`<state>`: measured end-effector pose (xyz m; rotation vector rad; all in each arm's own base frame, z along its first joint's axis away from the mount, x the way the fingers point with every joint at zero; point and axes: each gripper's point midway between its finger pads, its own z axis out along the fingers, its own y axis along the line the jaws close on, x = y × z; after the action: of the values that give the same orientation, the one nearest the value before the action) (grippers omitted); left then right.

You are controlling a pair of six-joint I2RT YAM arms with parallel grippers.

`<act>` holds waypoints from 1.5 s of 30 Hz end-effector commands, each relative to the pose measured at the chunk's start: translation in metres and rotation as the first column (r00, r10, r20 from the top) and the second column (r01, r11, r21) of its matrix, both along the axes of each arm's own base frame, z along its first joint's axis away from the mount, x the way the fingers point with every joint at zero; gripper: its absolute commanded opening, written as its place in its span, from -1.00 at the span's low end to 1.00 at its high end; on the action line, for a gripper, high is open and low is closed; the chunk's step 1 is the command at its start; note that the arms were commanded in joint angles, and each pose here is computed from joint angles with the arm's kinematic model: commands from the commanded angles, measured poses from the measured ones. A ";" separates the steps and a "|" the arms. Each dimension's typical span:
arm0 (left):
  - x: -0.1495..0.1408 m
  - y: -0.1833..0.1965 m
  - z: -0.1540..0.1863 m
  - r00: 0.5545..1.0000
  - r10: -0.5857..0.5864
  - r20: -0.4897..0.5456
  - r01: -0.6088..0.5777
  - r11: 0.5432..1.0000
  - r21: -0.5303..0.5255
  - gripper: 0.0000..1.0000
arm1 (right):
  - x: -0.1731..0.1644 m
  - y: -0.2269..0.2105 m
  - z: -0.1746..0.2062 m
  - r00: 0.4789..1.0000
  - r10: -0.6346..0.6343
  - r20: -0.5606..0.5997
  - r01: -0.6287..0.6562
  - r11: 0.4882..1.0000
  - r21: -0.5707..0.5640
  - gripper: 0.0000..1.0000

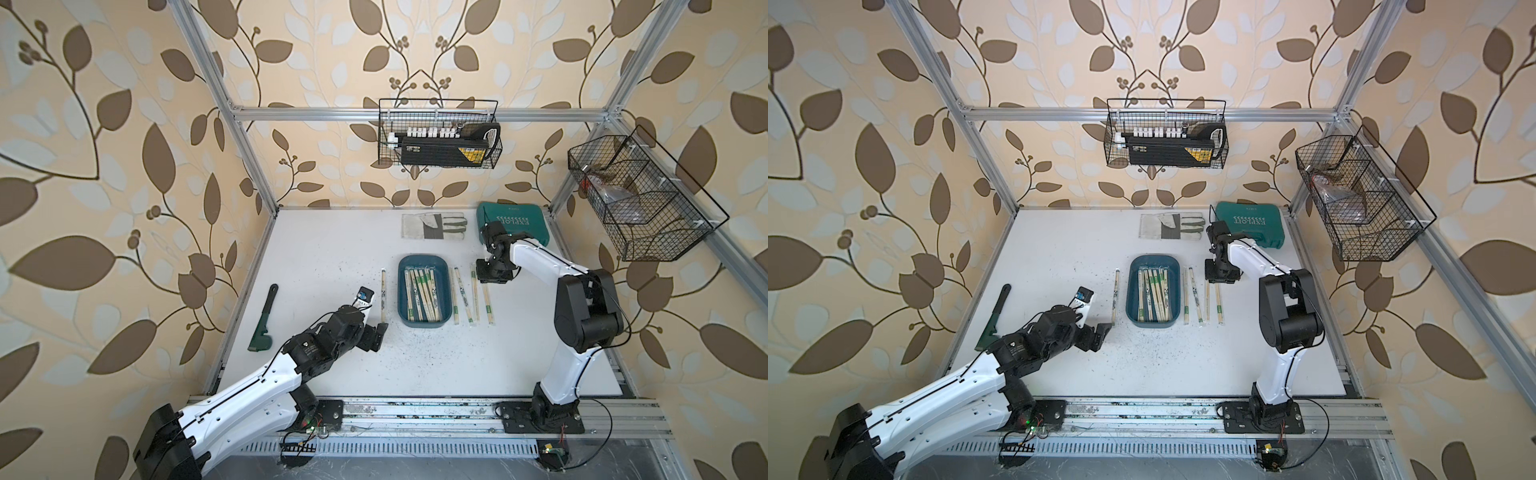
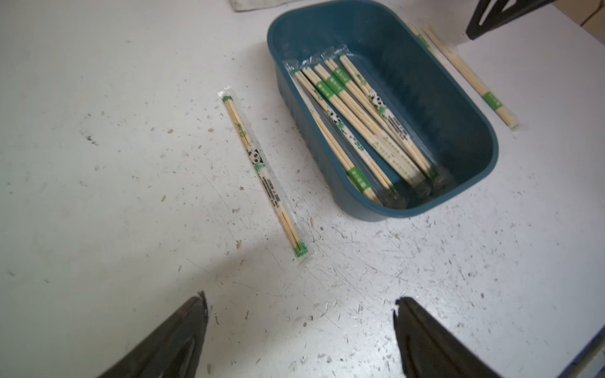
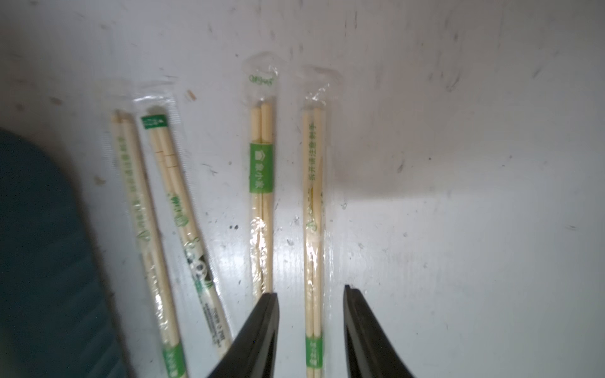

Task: Take the paired disposable chopsticks out of the storage box
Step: Place the paired disposable chopsticks at the center of the board, then pick up the paired disposable chopsticks from the storage box.

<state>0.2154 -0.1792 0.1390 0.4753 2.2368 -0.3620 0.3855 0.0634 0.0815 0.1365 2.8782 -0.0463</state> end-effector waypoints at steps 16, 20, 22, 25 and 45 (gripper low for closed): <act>0.087 -0.094 0.030 0.924 0.277 -0.265 -0.250 0.959 0.130 -0.02 | -0.071 0.060 0.080 0.782 0.013 0.623 -0.150 0.974 0.168 -0.19; 0.102 -0.121 0.011 0.908 0.270 -0.320 -0.228 0.960 0.163 -0.18 | -0.086 0.061 0.074 0.692 0.028 0.721 -0.166 0.978 0.122 -0.19; 0.109 -0.133 0.005 0.902 0.265 -0.340 -0.220 0.961 0.166 -0.19 | -0.088 0.054 0.078 0.646 0.001 0.763 -0.134 0.985 0.112 -0.14; 0.117 -0.148 -0.008 0.891 0.264 -0.371 -0.209 0.961 0.182 -0.19 | -0.092 0.038 0.088 0.617 -0.022 0.786 -0.071 0.994 0.084 -0.14; 0.135 -0.200 -0.079 0.830 0.213 -0.516 -0.137 0.974 0.181 -0.23 | -0.099 0.020 0.096 0.576 -0.076 0.814 -0.001 0.996 0.094 -0.04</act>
<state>0.3505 -0.3734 0.0585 0.2635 2.8253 -0.2263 0.2842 0.0831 0.1677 0.1548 1.9465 0.1035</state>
